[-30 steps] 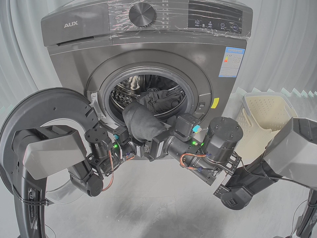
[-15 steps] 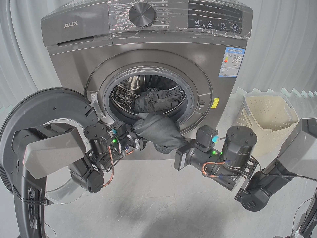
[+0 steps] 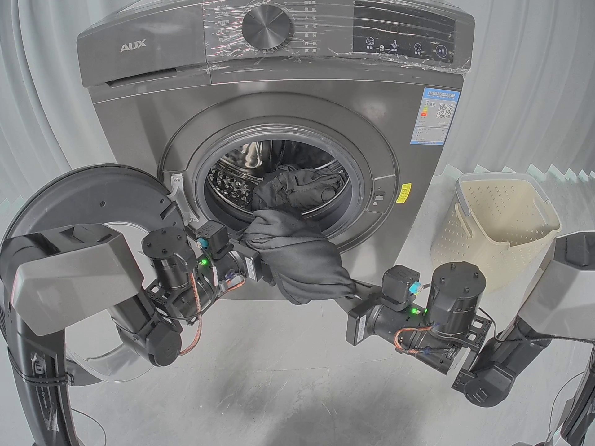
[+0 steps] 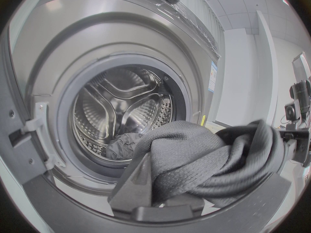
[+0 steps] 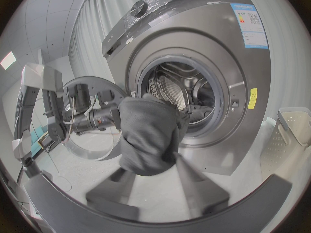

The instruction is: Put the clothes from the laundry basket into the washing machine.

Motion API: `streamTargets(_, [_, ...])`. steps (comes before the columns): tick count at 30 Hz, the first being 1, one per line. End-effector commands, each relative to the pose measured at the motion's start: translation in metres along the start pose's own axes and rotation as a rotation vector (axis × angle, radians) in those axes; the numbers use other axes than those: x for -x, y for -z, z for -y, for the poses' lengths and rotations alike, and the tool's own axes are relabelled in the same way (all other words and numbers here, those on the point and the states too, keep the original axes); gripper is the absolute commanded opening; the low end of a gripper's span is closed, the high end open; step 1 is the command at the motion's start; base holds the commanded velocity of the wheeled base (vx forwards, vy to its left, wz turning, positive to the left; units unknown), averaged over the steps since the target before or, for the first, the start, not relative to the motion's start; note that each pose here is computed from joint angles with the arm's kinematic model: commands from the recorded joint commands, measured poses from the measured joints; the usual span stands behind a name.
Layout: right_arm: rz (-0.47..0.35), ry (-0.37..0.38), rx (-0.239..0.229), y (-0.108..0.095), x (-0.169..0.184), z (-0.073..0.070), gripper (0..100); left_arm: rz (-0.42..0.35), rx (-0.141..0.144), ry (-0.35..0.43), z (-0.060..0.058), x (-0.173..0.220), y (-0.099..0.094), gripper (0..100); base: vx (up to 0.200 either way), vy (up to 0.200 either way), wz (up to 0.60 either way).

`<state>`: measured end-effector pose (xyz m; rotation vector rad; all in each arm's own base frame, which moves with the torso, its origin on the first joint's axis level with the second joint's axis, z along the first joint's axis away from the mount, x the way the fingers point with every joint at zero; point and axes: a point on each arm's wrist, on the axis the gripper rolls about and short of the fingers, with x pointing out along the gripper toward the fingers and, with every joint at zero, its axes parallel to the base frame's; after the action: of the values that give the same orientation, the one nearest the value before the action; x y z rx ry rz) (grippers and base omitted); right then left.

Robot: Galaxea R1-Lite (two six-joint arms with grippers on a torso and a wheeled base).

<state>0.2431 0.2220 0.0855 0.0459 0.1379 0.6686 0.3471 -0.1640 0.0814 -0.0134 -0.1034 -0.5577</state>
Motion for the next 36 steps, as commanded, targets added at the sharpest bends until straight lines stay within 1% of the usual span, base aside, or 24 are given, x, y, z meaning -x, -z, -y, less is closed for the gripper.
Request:
streamTargets(1, [-0.095,0.004,0.013,0.018,0.014,0.002,100,0.029,0.0,0.012,0.003,0.014,-0.022,0,0.0,0.0,0.0])
streamTargets(2, [-0.135,0.008,0.019,0.025,0.022,0.004,100,0.034,0.008,0.012,0.004,0.017,-0.027,0,0.0,0.0,0.0])
streamTargets(3, [-0.158,0.008,0.021,0.029,0.027,0.005,100,0.035,0.016,0.016,0.005,0.02,-0.03,0,0.0,0.0,0.0])
streamTargets(4, [-0.222,0.014,0.026,0.041,0.039,0.007,100,0.041,0.038,0.019,0.007,0.026,-0.036,0,0.0,0.0,0.0])
streamTargets(6, [-0.277,0.017,0.029,0.051,0.051,0.009,100,0.039,0.061,0.029,0.01,0.036,-0.043,0,0.0,0.0,0.0])
streamTargets(7, [-0.282,0.019,0.029,0.052,0.052,0.01,100,0.039,0.063,0.03,0.011,0.038,-0.044,0,0.0,0.0,0.0])
streamTargets(9, [-0.297,0.036,0.023,0.054,0.056,0.014,100,0.016,0.072,0.057,0.019,0.054,-0.048,0,0.0,0.0,0.0])
streamTargets(11, [-0.279,0.051,0.016,0.051,0.054,0.018,100,-0.005,0.076,0.089,0.025,0.067,-0.049,0,0.0,0.0,0.0])
streamTargets(12, [-0.259,0.072,0.01,0.048,0.051,0.023,100,-0.021,0.081,0.122,0.031,0.079,-0.052,0,0.0,0.0,0.0])
streamTargets(14, [-0.222,0.101,-0.003,0.043,0.045,0.029,100,-0.04,0.086,0.149,0.035,0.093,-0.053,0,0.0,0.0,0.0])
streamTargets(15, [-0.219,0.104,-0.004,0.042,0.045,0.03,100,-0.04,0.086,0.152,0.036,0.094,-0.054,0,0.0,0.0,0.0])
streamTargets(16, [-0.168,0.13,-0.01,0.035,0.04,0.038,100,-0.045,0.086,0.156,0.036,0.101,-0.056,0,0.0,0.0,0.0])
streamTargets(17, [-0.138,0.136,-0.013,0.031,0.039,0.04,100,-0.045,0.082,0.157,0.036,0.102,-0.056,0,0.0,0.0,0.0])
streamTargets(18, [-0.133,0.137,-0.015,0.031,0.038,0.04,100,-0.046,0.08,0.157,0.036,0.103,-0.056,0,0.0,0.0,0.0])
streamTargets(19, [-0.078,0.152,-0.029,0.023,0.038,0.044,100,-0.037,0.068,0.146,0.035,0.104,-0.058,0,0.0,0.0,0.0])
streamTargets(21, [-0.069,0.154,-0.035,0.022,0.038,0.045,100,-0.03,0.069,0.146,0.035,0.105,-0.06,0,0.0,0.0,0.0])
streamTargets(22, [-0.015,0.168,-0.068,0.014,0.04,0.049,100,-0.017,0.063,0.128,0.032,0.108,-0.065,0,0.0,0.0,0.0])
streamTargets(24, [-0.013,0.174,-0.084,0.014,0.041,0.051,100,-0.027,0.063,0.091,0.028,0.112,-0.064,0,0.0,0.0,0.0])
streamTargets(25, [-0.015,0.172,-0.084,0.014,0.041,0.051,100,-0.036,0.06,0.073,0.025,0.114,-0.062,0,0.0,0.0,0.0])
streamTargets(28, [-0.016,0.176,-0.086,0.015,0.04,0.052,100,-0.043,0.032,0.041,0.017,0.117,-0.061,0,0.0,0.0,0.0])
streamTargets(30, [-0.025,0.189,-0.089,0.017,0.04,0.056,100,-0.052,0.025,0.032,0.015,0.116,-0.059,0,0.0,0.0,0.0])
streamTargets(34, [-0.062,0.192,-0.09,0.027,0.038,0.057,100,-0.058,0.031,0.032,0.014,0.116,-0.057,0,0.0,0.0,0.0])
streamTargets(36, [-0.051,0.191,-0.09,0.024,0.039,0.057,100,-0.056,0.03,0.032,0.014,0.115,-0.057,0,0.0,0.0,0.0])
